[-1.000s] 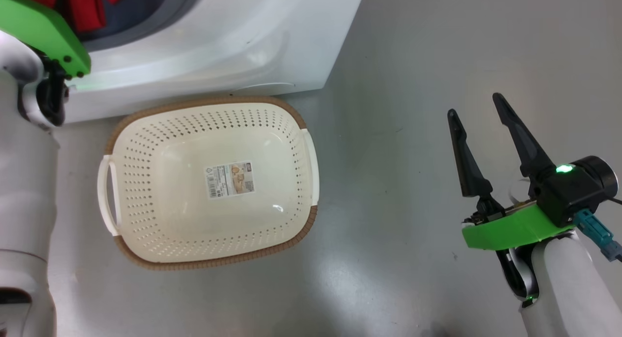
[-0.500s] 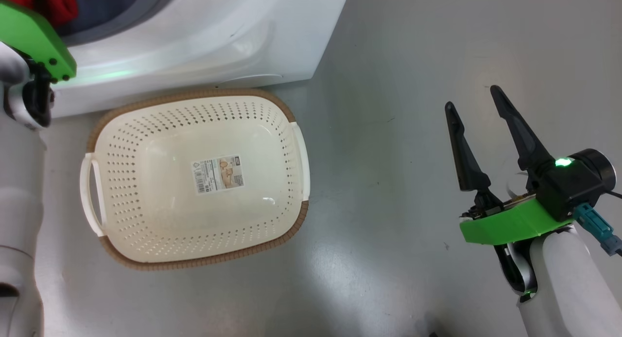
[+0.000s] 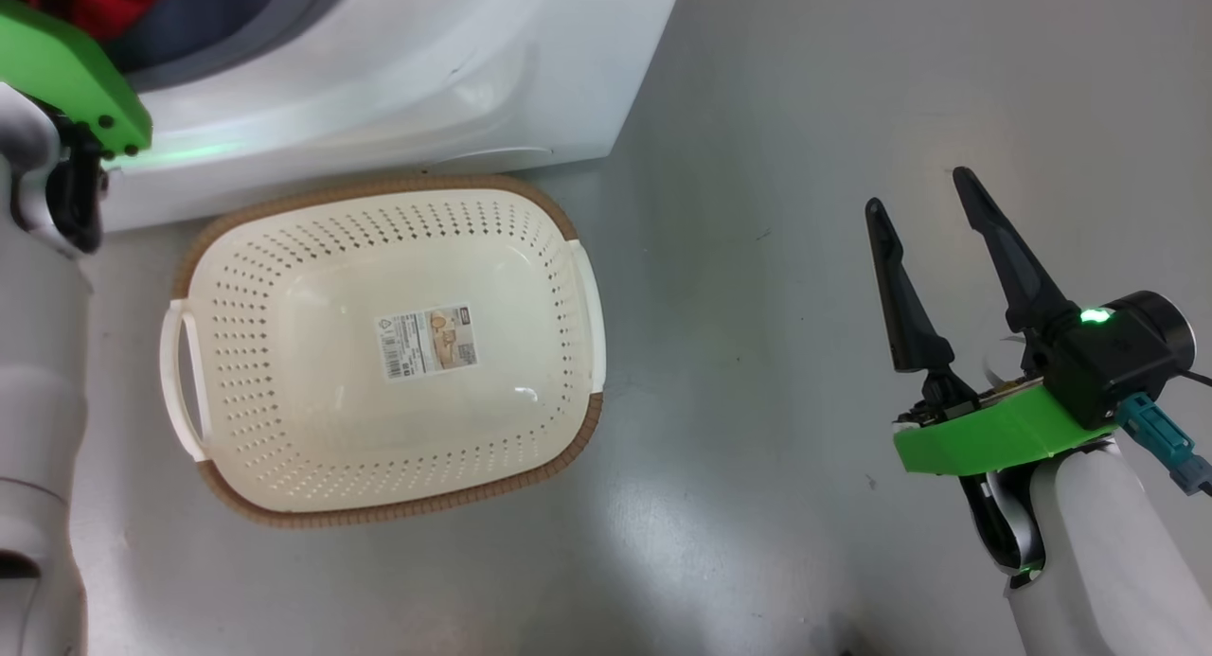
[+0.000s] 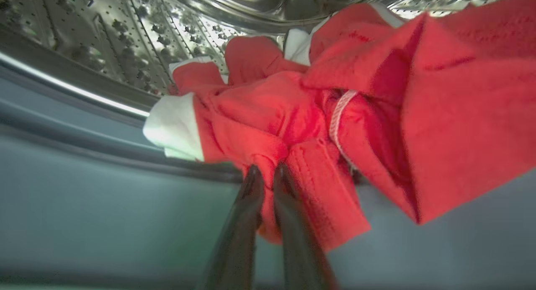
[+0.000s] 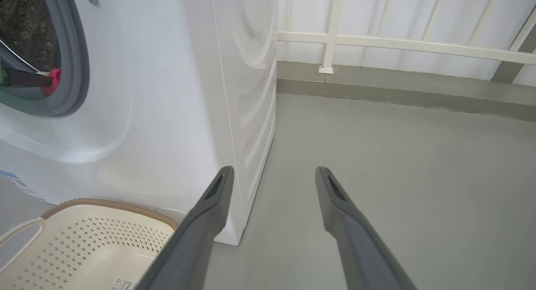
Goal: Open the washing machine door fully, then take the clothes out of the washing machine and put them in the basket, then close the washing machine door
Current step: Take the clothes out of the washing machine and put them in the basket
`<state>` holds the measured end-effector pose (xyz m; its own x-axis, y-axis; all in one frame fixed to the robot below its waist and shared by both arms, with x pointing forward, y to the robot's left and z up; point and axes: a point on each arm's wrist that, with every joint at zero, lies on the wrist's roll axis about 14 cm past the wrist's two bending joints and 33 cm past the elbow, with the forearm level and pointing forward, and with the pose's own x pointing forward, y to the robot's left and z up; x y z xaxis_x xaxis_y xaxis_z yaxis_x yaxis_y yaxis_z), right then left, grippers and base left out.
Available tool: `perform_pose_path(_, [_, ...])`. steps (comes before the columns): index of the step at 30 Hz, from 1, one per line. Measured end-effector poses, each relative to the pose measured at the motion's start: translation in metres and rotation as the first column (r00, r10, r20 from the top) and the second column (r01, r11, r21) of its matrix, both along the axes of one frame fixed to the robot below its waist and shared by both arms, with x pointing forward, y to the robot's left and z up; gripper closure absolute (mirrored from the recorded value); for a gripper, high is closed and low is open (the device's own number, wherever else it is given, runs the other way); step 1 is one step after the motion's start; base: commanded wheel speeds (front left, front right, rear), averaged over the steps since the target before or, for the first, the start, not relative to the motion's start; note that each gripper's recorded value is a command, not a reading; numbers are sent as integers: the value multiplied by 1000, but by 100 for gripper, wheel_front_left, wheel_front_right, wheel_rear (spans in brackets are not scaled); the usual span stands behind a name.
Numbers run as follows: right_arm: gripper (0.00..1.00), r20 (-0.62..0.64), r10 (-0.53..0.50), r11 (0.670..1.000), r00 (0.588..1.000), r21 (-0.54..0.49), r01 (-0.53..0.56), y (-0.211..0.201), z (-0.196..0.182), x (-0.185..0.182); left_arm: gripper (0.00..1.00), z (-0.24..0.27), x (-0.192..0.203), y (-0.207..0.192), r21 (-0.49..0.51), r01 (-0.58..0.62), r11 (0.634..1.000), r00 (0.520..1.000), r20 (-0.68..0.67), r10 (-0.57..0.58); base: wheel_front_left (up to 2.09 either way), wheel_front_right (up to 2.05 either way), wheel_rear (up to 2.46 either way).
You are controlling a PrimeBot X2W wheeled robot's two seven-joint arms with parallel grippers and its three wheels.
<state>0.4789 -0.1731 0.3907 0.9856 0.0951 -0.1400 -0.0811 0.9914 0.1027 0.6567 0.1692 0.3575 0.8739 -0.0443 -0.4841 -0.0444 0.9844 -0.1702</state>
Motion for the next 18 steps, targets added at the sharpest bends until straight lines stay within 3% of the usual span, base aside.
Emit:
perform_pose_path(9, [0, 25, 6, 1000, 1000, 25, -7, 5, 12, 1, 100, 45, 6, -3, -69, 13, 998, 978, 208, 1, 0, 0, 0])
perform_pose_path(18, [0, 70, 8, 999, 998, 34, -10, 8, 30, 3, 100, 66, -14, 3, -56, 33, 998, 951, 309, -14, 0, 0, 0])
